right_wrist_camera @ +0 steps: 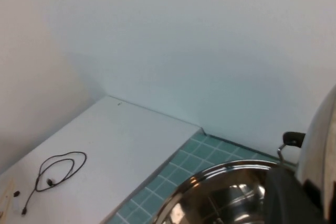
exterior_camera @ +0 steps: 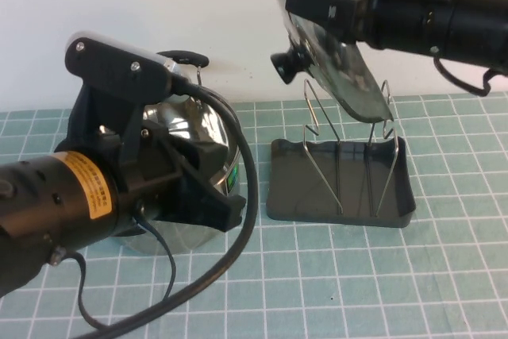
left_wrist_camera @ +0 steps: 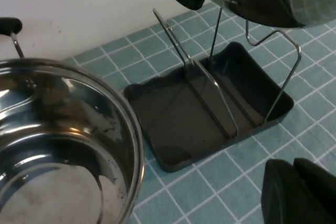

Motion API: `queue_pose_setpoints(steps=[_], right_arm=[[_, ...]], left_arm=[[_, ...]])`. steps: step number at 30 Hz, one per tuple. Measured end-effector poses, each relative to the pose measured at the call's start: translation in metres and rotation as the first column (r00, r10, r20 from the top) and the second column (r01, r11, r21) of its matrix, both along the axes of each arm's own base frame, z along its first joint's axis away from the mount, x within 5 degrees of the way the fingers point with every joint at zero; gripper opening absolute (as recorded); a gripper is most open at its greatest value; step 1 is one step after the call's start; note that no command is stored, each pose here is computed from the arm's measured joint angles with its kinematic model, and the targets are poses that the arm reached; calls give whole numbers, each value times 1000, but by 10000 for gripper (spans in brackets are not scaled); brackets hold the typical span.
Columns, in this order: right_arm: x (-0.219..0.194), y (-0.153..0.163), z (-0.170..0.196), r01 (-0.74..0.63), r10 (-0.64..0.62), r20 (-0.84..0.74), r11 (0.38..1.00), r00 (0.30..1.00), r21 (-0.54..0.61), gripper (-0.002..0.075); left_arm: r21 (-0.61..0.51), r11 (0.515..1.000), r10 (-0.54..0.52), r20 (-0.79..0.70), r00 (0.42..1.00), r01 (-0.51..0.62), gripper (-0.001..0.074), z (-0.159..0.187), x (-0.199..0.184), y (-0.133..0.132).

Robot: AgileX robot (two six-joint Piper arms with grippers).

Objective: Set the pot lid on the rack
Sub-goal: Place the pot lid on the pot rack

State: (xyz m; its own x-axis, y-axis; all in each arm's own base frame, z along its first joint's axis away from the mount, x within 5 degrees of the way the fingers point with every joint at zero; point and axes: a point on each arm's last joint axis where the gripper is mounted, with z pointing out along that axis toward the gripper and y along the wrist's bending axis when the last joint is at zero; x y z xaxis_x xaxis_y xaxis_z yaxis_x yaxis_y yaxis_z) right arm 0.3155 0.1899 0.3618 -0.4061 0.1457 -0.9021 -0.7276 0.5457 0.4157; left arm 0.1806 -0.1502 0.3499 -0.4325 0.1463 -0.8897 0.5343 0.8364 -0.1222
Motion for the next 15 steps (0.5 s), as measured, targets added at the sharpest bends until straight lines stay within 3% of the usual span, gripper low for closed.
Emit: queue_pose_setpoints(steps=[8, 15], right_arm=[[20, 2, -30, 22, -23, -94, 1000, 995, -14, 27], [34, 6, -60, 30, -37, -175, 999, 984, -39, 27]], left_arm=[[-48, 999, 2, 108, 994, 3, -1, 11, 3, 1], [-177, 976, 148, 126, 981, -124, -1, 24, 13, 24]])
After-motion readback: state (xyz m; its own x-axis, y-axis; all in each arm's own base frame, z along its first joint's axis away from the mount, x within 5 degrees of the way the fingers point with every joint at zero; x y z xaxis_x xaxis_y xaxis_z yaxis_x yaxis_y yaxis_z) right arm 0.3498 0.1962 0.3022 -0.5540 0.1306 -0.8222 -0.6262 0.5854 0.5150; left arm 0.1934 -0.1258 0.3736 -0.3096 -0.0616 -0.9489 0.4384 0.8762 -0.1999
